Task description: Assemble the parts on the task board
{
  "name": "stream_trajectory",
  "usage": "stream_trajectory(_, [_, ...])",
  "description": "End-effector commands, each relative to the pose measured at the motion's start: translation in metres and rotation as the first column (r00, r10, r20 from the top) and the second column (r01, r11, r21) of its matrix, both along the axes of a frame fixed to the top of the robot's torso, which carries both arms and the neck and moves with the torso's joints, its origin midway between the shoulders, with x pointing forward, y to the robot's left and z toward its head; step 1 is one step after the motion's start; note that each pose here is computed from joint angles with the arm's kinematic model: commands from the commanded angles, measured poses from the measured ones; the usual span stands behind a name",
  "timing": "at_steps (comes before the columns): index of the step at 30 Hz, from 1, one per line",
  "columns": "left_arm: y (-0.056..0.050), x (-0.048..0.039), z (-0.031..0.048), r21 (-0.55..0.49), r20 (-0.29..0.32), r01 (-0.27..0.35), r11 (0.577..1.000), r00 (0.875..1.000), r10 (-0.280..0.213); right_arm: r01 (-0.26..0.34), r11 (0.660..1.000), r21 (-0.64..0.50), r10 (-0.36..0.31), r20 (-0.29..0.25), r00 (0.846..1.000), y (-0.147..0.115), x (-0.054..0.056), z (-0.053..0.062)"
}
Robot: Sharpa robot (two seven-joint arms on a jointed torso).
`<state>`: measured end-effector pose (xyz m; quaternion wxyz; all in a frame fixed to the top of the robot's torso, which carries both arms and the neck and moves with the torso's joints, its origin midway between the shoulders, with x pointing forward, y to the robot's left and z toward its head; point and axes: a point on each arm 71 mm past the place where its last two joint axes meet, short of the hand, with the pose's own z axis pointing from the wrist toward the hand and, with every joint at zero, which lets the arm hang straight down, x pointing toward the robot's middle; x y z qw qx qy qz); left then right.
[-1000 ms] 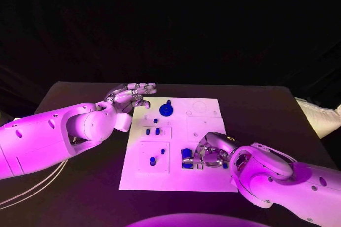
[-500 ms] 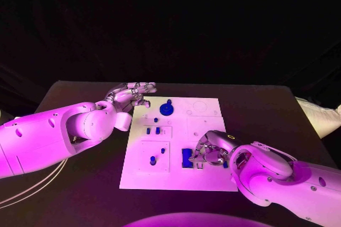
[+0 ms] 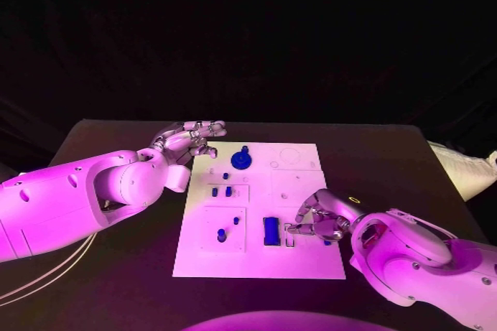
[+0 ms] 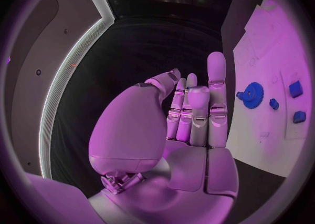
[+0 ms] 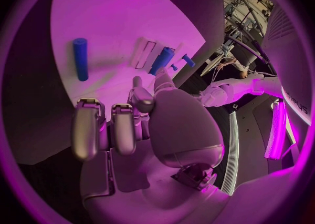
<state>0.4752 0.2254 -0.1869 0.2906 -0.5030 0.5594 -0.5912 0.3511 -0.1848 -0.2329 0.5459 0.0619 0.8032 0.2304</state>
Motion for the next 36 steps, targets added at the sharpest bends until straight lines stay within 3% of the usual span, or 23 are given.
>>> stream_trajectory(1, [-0.002, -0.0011, 0.0014, -0.014, 0.005, 0.016, 1.0, 1.0, -0.016, 0.041, 0.997, 0.06, -0.041, 0.0, 0.999, -0.014, -0.001, 0.005])
stream_trajectory(10, [-0.003, -0.0033, 0.0021, -0.017, 0.005, 0.022, 1.0, 1.0, -0.022, 0.07, 0.995, -0.068, -0.066, 0.053, 0.996, -0.049, -0.001, 0.007])
stream_trajectory(15, [-0.004, -0.0036, 0.0018, -0.018, 0.004, 0.028, 0.999, 1.0, -0.027, 0.059, 0.988, -0.14, -0.053, 0.047, 0.997, -0.056, 0.0, 0.004])
stream_trajectory(24, [-0.004, -0.0038, 0.0011, -0.018, 0.002, 0.029, 0.999, 1.0, -0.029, 0.018, 0.976, -0.219, -0.017, 0.005, 1.0, -0.055, -0.001, -0.008])
stream_trajectory(36, [-0.004, -0.0038, 0.0006, -0.017, 0.0, 0.029, 0.999, 1.0, -0.029, -0.022, 0.97, -0.24, 0.018, -0.02, 1.0, -0.043, -0.002, -0.02])
